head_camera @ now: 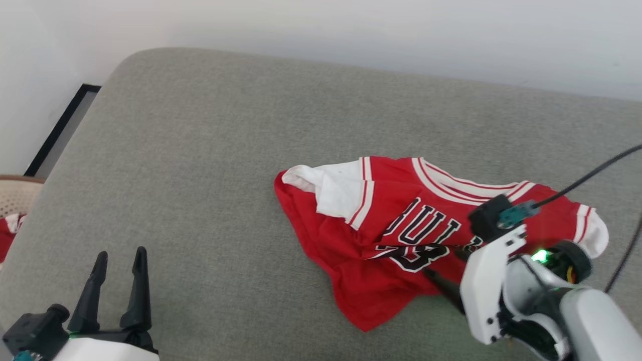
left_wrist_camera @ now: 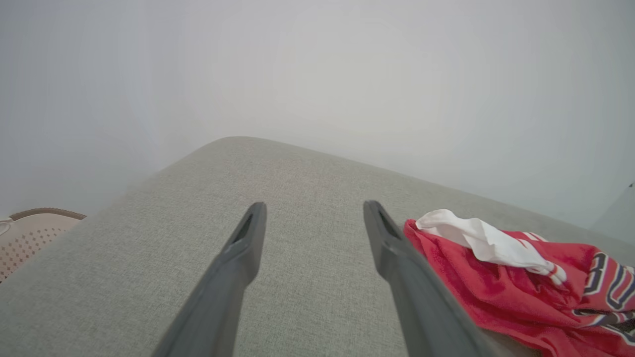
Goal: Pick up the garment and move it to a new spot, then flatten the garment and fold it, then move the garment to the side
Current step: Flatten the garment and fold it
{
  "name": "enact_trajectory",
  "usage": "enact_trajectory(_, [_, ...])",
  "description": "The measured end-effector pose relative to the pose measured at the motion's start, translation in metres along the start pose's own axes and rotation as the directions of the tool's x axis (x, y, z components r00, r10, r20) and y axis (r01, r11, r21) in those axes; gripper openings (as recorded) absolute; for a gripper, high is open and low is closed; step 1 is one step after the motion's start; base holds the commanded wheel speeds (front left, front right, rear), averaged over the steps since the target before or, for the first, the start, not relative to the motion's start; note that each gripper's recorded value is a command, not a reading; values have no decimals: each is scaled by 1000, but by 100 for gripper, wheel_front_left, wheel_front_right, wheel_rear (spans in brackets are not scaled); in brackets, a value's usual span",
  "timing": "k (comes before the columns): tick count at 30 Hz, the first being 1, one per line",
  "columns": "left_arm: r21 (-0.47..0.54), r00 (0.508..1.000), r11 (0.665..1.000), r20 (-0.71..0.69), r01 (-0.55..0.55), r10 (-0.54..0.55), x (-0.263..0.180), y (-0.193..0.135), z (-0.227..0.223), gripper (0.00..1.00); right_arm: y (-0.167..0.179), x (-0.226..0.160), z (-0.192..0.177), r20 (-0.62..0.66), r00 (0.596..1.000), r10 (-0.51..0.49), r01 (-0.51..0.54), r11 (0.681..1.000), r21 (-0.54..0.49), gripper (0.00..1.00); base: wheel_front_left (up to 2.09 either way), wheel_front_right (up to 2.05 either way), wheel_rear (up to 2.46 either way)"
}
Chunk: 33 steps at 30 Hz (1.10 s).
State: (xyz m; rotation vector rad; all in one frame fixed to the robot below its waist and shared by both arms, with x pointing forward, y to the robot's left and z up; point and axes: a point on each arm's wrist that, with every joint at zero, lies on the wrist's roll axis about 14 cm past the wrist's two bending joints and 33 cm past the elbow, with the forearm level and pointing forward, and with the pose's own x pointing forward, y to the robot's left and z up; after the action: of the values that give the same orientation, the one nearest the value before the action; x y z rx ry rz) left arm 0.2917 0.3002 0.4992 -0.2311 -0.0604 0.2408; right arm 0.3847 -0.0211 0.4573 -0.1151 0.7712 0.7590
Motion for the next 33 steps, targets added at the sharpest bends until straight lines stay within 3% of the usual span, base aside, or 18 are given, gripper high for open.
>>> enact_trajectory(6, [3,1000,1000,-6,-16,16,1,3,-1,100,22,26,-12,-101,992,69,-77,994,-75,100,0,0,0])
enact_trajectory(17, [-3,998,998,-20,-60,59,4,8,-6,100,25,81,-42,-270,960,71,-131,968,-212,100,0,0,0])
enact_trajectory(18, [-2,998,998,-20,-62,62,5,9,-5,100,25,84,-44,-278,958,74,-136,968,-210,89,0,0,0])
enact_trajectory(19, [-2,998,998,-19,-62,62,6,9,-5,100,25,86,-44,-280,957,76,-140,966,-216,31,0,0,0])
enact_trajectory(20, [-2,998,998,-19,-62,62,6,9,-5,100,26,86,-43,-280,957,79,-146,963,-227,0,0,0,0])
enact_trajectory(33, [-4,1000,1000,-7,-29,29,13,4,-3,100,41,40,-28,-279,947,159,-240,928,-284,0,0,0,0])
